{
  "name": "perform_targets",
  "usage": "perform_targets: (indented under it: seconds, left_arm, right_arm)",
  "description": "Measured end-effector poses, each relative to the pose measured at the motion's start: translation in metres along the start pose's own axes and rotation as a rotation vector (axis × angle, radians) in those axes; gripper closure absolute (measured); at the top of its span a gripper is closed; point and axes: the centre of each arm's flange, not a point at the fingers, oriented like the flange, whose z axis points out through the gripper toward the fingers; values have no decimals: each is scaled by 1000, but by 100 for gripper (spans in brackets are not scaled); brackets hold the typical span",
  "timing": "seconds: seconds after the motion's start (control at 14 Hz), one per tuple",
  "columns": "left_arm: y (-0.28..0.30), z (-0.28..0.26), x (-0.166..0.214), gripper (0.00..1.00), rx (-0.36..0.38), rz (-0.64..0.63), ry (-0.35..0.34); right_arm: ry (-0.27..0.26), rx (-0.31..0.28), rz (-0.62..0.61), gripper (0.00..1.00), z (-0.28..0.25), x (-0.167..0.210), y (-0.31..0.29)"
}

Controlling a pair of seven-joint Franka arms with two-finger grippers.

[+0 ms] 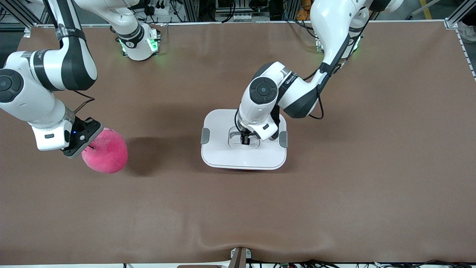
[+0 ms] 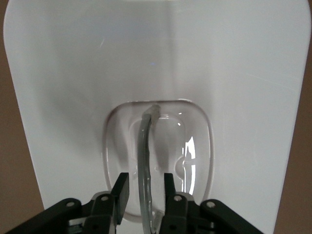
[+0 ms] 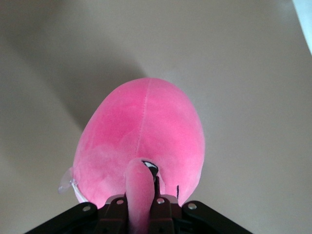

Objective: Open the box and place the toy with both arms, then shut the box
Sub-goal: 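Lift the pink toy off the table with the right gripper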

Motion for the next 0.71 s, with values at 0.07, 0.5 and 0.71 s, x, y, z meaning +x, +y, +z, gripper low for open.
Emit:
perform_targets:
  seconds: [0.07, 0.5, 0.71]
  left_arm:
    - [0, 0, 0, 66, 0, 0, 0]
    - [0, 0, 0, 89, 1, -15, 1]
    - [1, 0, 1, 93, 0, -19, 1]
  right_arm:
    - [2, -2, 18, 88, -4, 3, -1]
    - [0, -5, 103, 88, -34, 7, 4]
    - [2, -7, 123, 88, -45, 9, 5]
